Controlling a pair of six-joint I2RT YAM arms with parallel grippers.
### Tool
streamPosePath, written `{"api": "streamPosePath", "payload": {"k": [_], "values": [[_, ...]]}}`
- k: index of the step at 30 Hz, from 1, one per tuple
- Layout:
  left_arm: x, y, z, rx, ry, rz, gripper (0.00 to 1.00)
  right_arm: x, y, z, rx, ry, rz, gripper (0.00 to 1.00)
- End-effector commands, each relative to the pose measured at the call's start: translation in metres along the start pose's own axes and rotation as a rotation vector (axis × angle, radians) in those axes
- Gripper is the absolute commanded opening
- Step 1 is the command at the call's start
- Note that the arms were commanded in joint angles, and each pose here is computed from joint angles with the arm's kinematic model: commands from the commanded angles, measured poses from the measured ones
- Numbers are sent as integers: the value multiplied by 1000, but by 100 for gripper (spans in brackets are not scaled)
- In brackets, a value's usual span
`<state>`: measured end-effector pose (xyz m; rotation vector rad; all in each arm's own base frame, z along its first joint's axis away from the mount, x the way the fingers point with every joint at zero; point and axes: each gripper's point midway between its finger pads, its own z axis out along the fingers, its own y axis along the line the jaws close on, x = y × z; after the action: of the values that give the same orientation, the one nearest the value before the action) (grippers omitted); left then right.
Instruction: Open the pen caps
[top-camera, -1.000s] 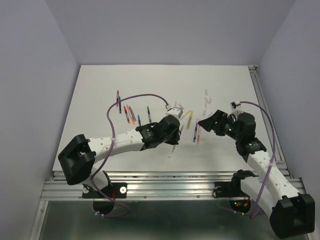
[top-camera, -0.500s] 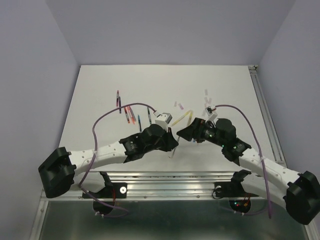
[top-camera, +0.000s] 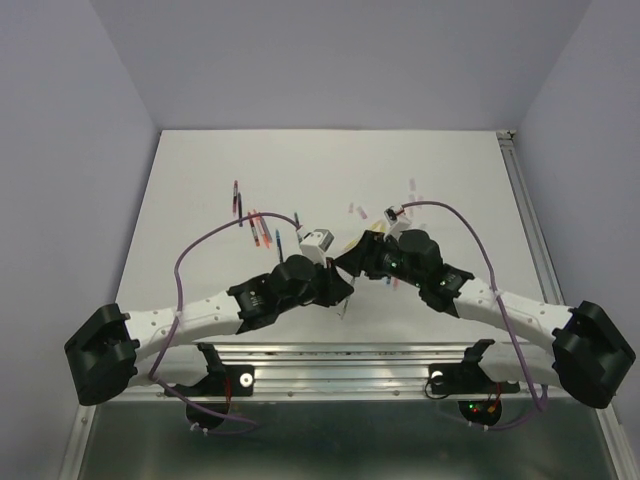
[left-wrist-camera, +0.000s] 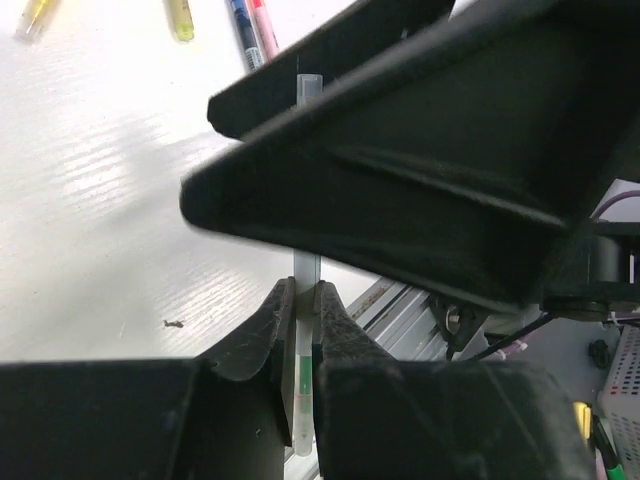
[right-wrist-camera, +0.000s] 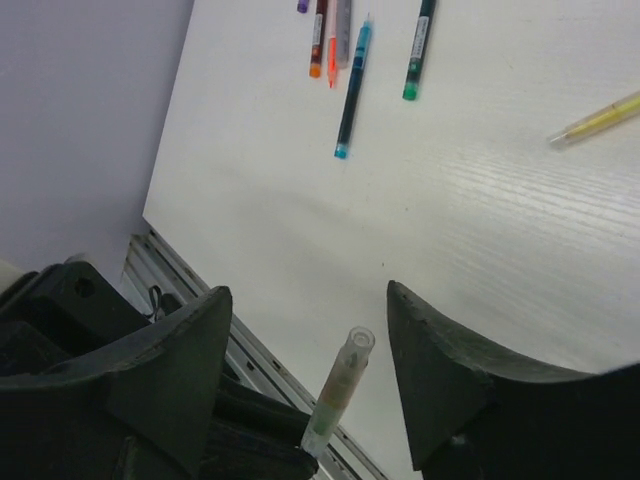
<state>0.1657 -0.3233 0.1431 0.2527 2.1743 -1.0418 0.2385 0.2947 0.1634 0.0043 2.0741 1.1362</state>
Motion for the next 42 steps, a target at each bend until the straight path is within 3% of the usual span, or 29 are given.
{"api": "streamPosePath", "payload": {"k": [1, 4, 7, 12, 14, 20, 24, 31, 37, 42], "values": [[-8, -9, -3, 45, -48, -18, 0, -38, 29, 7, -38, -114, -25, 54], [-8, -8, -3, 37, -52, -25, 0, -39, 28, 6, -26, -121, -20, 38], [-11, -10, -3, 41, -61, -31, 0, -39, 20, 3, 23, -120, -19, 15], [-18, -11, -6, 34, -90, -53, 0, -36, 15, -1, 46, -106, -24, 11], [-21, -12, -7, 38, -100, -62, 0, -32, 16, -2, 29, -96, -24, 1], [-18, -12, -10, 45, -95, -85, 0, -52, 5, -3, 128, -172, -40, 1], [8, 0, -14, 45, -20, -94, 0, -95, -20, 4, 268, -271, -68, 1], [54, 13, -34, 98, 91, -153, 0, -161, -54, 18, 325, -331, -62, 1], [50, 17, -38, 80, 58, -185, 0, -172, -77, 22, 396, -338, -86, 1], [27, 21, -32, 5, -25, -197, 0, -169, -142, 18, 620, -322, -106, 1]]}}
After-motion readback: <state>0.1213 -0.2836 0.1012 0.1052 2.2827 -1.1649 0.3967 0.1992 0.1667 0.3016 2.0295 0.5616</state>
